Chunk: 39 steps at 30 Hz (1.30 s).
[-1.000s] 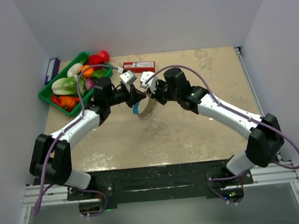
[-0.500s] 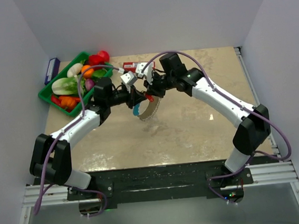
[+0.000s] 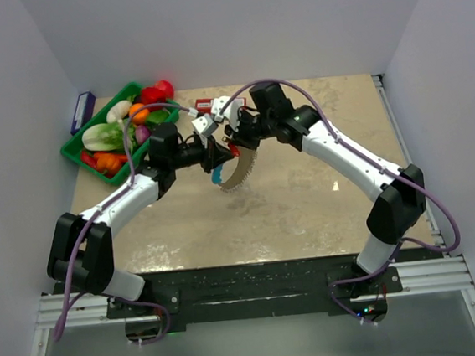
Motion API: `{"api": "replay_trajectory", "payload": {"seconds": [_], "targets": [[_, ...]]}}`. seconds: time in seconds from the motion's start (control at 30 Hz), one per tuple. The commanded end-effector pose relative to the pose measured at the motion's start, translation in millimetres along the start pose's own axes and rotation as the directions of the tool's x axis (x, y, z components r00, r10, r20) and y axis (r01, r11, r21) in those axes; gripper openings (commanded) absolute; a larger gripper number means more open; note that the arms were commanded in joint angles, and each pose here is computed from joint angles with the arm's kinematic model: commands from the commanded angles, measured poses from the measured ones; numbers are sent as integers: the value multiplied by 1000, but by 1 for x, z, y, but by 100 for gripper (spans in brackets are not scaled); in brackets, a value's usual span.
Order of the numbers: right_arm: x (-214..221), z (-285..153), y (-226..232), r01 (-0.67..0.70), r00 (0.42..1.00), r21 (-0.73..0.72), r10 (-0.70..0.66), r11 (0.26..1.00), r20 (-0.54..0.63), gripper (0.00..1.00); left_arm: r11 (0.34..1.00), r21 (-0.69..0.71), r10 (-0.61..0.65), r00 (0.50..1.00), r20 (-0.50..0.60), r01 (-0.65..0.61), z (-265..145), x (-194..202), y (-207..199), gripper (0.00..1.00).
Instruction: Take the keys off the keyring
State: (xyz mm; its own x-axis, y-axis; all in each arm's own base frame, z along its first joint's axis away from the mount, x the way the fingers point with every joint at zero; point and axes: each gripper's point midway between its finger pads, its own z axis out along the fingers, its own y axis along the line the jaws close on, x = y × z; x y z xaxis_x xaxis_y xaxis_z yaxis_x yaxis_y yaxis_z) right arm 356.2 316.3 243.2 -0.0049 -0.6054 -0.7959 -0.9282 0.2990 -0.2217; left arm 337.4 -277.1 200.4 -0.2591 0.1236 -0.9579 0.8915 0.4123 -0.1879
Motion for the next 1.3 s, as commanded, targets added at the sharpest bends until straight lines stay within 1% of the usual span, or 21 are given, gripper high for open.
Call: {"api": "replay_trajectory", "payload": {"seconds": [0.0, 0.03, 0.17, 0.27, 0.4, 0.5, 0.53, 0.57, 0.7, 0.77, 0.87, 0.93, 1.13, 1.27], "targets": [[-42, -16, -38, 52, 992, 173, -71, 984, 107, 19, 993, 66, 87, 992, 87, -93, 0, -36, -13, 0], [-42, -16, -41, 45, 992, 189, -67, 981, 107, 27, 993, 67, 86, 993, 86, -92, 0, -36, -13, 0], [-53, -22, -57, -4, 985, 281, -45, 960, 168, 34, 993, 74, 83, 993, 85, -90, 1, -35, -14, 0], [-55, -27, -64, -23, 983, 325, -37, 945, 178, 37, 993, 77, 82, 993, 85, -89, 1, -35, -15, 0], [-54, -38, -68, -33, 983, 359, -36, 933, 182, 36, 993, 80, 84, 993, 88, -91, 0, -36, -16, 0], [-51, -45, -56, -32, 981, 289, -25, 957, 190, 33, 992, 79, 87, 992, 87, -94, -1, -36, -16, 0], [-45, -46, -49, -30, 985, 256, -15, 966, 172, 32, 992, 79, 91, 992, 89, -98, -1, -37, -16, 0], [-42, -44, -38, -21, 984, 197, -15, 980, 180, 31, 992, 76, 91, 992, 87, -97, -1, -36, -16, 0], [-26, -42, -12, 22, 987, 101, -38, 995, 159, 31, 993, 76, 87, 992, 88, -94, 0, -37, -16, 0], [-15, -37, -6, 21, 989, 80, -32, 997, 143, 31, 993, 76, 86, 992, 89, -93, -1, -37, -16, 0], [-10, -32, 2, 25, 988, 55, -34, 998, 153, 31, 992, 76, 91, 992, 93, -98, -2, -39, -17, 0], [-15, -30, 6, 39, 982, 51, -48, 998, 181, 32, 992, 79, 89, 992, 93, -97, -2, -39, -17, 0], [-20, -21, 23, 74, 979, 24, -77, 997, 190, 34, 992, 77, 91, 991, 95, -99, -2, -40, -17, 0], [-24, -16, 24, 85, 978, 29, -89, 996, 191, 35, 992, 76, 89, 992, 92, -96, -2, -38, -16, 0]]}}
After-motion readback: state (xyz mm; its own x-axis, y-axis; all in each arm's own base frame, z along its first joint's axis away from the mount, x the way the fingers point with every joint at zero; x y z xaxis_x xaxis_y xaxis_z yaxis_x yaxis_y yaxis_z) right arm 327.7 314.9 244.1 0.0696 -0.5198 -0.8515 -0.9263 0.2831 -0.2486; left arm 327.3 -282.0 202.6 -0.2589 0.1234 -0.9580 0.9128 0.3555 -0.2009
